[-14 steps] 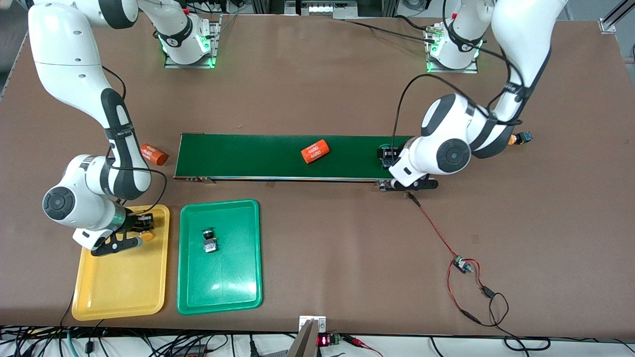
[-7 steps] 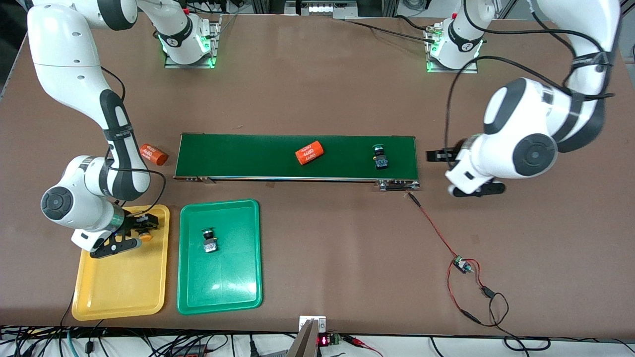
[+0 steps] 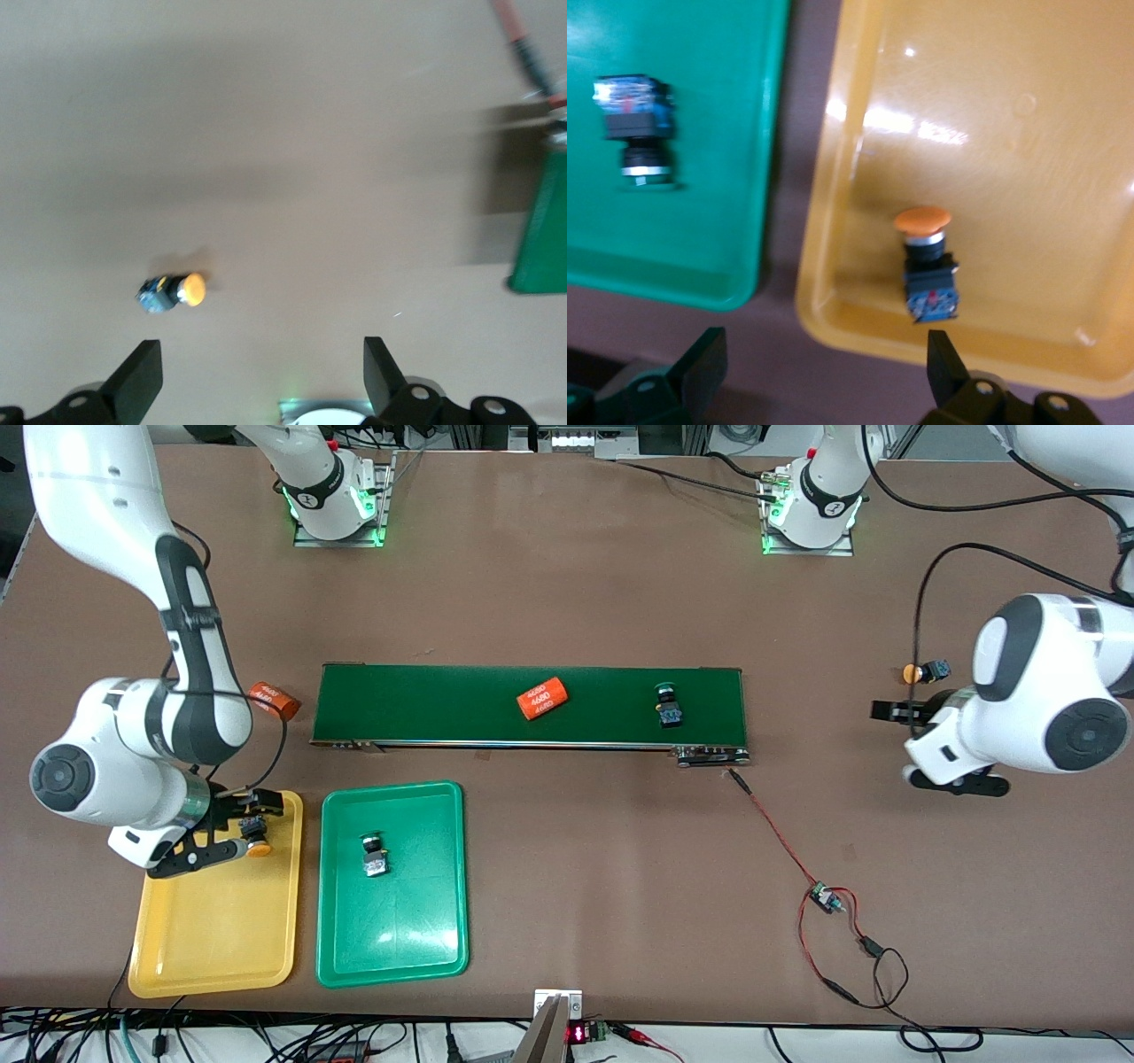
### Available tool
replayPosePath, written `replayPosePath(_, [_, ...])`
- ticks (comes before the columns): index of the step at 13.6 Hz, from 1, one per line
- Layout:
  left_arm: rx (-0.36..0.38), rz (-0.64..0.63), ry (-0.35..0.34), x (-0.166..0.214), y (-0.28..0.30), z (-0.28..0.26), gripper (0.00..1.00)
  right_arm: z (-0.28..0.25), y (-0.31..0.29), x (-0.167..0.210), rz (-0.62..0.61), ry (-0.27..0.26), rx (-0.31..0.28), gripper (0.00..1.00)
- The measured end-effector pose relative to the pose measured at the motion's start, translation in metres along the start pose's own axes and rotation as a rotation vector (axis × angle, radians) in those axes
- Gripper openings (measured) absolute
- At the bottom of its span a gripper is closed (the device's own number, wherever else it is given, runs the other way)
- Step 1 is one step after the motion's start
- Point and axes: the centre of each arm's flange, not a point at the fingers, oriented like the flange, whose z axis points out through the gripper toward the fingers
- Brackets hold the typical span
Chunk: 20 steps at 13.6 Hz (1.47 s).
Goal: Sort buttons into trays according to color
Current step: 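Open the right gripper over the yellow tray while the left gripper withdraws, then grasp the yellow-button switch beside the belt with the left gripper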
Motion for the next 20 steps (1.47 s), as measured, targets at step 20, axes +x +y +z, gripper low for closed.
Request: replayPosePath(20, [-0.085, 0.808, 0.082, -0.057, -0.129, 0.193, 1.0, -0.215, -0.103, -0.04, 0.181, -0.064, -0.049, 1.0])
